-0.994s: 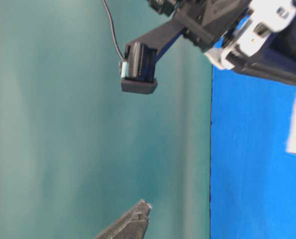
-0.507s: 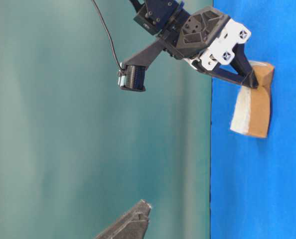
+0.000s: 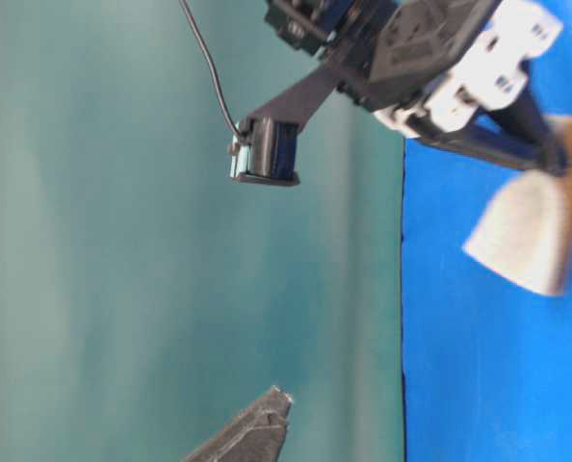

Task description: Hand over the sponge with the left arm and wipe it with the right arm.

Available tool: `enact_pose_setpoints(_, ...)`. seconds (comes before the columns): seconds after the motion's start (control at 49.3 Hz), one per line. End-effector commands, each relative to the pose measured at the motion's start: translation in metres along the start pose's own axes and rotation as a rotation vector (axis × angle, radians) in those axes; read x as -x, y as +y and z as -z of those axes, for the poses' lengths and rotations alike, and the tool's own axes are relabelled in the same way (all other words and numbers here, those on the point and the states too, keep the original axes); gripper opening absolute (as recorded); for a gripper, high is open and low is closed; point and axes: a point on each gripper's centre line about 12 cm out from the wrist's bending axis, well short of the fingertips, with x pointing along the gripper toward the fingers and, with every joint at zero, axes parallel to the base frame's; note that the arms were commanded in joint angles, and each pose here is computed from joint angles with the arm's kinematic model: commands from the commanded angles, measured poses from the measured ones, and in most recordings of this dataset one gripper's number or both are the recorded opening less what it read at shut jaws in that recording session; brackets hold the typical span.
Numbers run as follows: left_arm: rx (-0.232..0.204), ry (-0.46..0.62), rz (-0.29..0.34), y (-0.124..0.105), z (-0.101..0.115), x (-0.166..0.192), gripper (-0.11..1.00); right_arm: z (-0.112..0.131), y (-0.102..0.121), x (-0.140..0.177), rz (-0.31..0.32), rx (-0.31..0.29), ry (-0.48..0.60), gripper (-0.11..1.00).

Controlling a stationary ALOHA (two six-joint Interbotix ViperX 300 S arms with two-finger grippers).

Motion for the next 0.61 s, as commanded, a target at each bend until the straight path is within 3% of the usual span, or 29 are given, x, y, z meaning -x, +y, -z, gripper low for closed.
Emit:
enact_pose_setpoints(0.0,-0.005,-0.023,0.005,-0.001,-0.007,0.000,0.87,-0.011,0.046,0.012,-0.080,0.053,-0.048,0.16)
enact_pose_setpoints(0.142,-0.005,-0.023,0.005,-0.001,-0.007,0.000,0.87,-0.011,0.067,0.015,-0.117,0.052,-0.054,0.16)
enact_pose_setpoints(0.304,-0.003,-0.020,0.004,-0.001,-0.006,0.000,0.87,-0.010,0.069,0.015,-0.120,0.037,-0.048,0.16)
enact_pose_setpoints(0.467,-0.003,-0.021,0.004,-0.001,-0.007,0.000,0.87,-0.011,0.049,0.013,-0.084,0.027,-0.046,0.16)
enact_pose_setpoints(0.588,-0.003,-0.020,0.004,-0.001,-0.006,-0.001,0.87,-0.012,0.011,0.011,-0.017,0.003,-0.048,0.16)
